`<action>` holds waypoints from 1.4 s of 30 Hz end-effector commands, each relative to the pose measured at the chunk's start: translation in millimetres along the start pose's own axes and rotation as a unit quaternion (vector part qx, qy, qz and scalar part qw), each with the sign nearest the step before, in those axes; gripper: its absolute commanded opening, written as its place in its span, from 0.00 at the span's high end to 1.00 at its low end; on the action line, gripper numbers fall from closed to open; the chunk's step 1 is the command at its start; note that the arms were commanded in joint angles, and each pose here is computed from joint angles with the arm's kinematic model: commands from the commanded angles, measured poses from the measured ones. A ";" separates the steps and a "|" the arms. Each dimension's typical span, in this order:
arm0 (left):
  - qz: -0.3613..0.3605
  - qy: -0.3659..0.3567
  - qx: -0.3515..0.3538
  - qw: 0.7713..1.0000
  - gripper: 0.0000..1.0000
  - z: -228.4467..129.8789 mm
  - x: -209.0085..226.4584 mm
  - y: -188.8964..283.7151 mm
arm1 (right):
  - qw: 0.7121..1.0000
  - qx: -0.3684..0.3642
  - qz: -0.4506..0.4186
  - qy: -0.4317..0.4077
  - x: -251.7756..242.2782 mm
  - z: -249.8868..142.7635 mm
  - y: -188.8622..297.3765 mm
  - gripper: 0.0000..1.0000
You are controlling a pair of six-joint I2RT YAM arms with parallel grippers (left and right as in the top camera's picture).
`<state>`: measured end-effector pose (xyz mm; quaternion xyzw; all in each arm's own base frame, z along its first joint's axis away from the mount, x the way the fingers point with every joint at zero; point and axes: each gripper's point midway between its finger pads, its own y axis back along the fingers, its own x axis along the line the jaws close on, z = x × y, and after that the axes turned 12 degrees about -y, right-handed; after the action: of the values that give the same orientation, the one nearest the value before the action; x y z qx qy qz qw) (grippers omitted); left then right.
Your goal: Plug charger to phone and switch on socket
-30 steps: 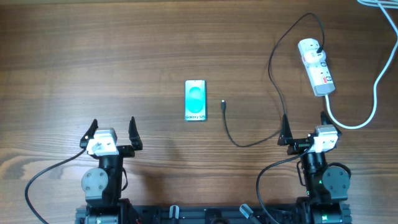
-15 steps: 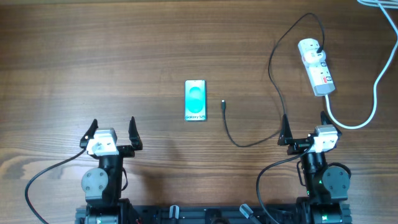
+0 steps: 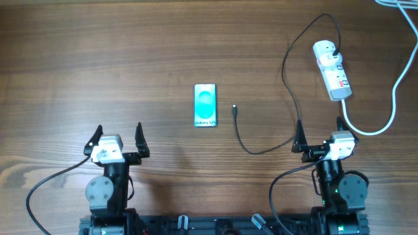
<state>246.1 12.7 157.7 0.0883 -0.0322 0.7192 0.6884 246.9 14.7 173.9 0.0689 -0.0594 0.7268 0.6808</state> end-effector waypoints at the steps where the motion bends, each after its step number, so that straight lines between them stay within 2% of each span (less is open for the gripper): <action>1: -0.014 0.019 -0.005 1.000 0.00 1.0 -4.4 0.3 | 1.000 -0.004 0.002 -0.002 0.2 1.0 0.4 0.00; 3: -0.096 0.079 -0.019 0.992 0.00 9.3 -31.7 3.5 | 1.000 -0.004 0.002 -0.002 0.2 1.0 0.4 0.00; 6: -0.256 0.173 -0.027 0.951 0.00 27.5 -80.8 23.1 | 1.000 -0.004 0.002 -0.002 0.2 1.2 0.4 0.00; 9: -0.323 0.180 -0.062 0.927 0.00 50.2 -96.7 38.4 | 1.000 -0.004 0.002 -0.002 0.2 1.0 0.4 0.00; 11: -0.367 0.147 -0.123 0.910 0.00 77.5 -104.4 55.0 | 1.000 -0.004 0.002 -0.002 0.2 1.2 0.4 0.00; 15: -0.385 0.104 -0.267 0.877 0.00 138.1 -98.5 91.6 | 1.000 -0.004 0.002 -0.002 0.2 1.2 0.4 0.00; 18: -0.371 0.099 -0.337 0.860 0.00 170.6 -87.7 112.8 | 1.000 -0.004 0.002 -0.002 0.2 1.0 0.4 0.00; 22: -0.351 0.093 -0.380 0.851 0.00 212.4 -74.5 134.2 | 1.000 -0.003 0.002 -0.002 0.2 1.0 0.4 0.00; 26: -0.335 0.070 -0.392 0.854 0.00 253.9 -66.1 148.1 | 1.000 -0.004 0.002 -0.002 0.2 1.0 0.4 0.00; 31: -0.316 0.043 -0.323 0.891 0.00 302.9 -57.3 135.9 | 1.000 -0.004 0.002 -0.002 0.2 1.2 0.4 0.00; 33: -0.316 0.049 -0.267 0.909 0.00 317.9 -54.2 122.2 | 1.000 -0.004 0.002 -0.002 0.2 1.0 0.4 0.00; 34: -0.312 0.073 -0.212 0.923 0.00 322.1 -50.5 108.0 | 1.000 -0.004 0.002 -0.002 0.1 1.1 0.4 0.00; 37: -0.305 0.105 -0.067 0.944 0.00 315.6 -47.0 75.6 | 1.000 -0.004 0.002 -0.002 0.2 1.0 0.4 0.00; 39: -0.320 0.101 0.028 0.942 0.00 304.3 -51.3 60.3 | 1.000 -0.004 0.002 -0.002 0.2 1.0 0.4 0.00; 40: -0.358 0.119 0.102 0.921 0.00 294.8 -62.0 54.7 | 1.000 -0.004 0.002 -0.002 0.2 1.0 0.4 0.00; 42: -0.363 0.145 0.168 0.905 0.00 281.6 -65.1 44.0 | 1.000 -0.004 0.002 -0.002 0.2 1.2 0.4 0.00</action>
<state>206.0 -95.5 428.8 0.0534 0.1876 0.4551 0.8688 247.0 14.7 173.2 0.0693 -0.0590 0.7268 0.6808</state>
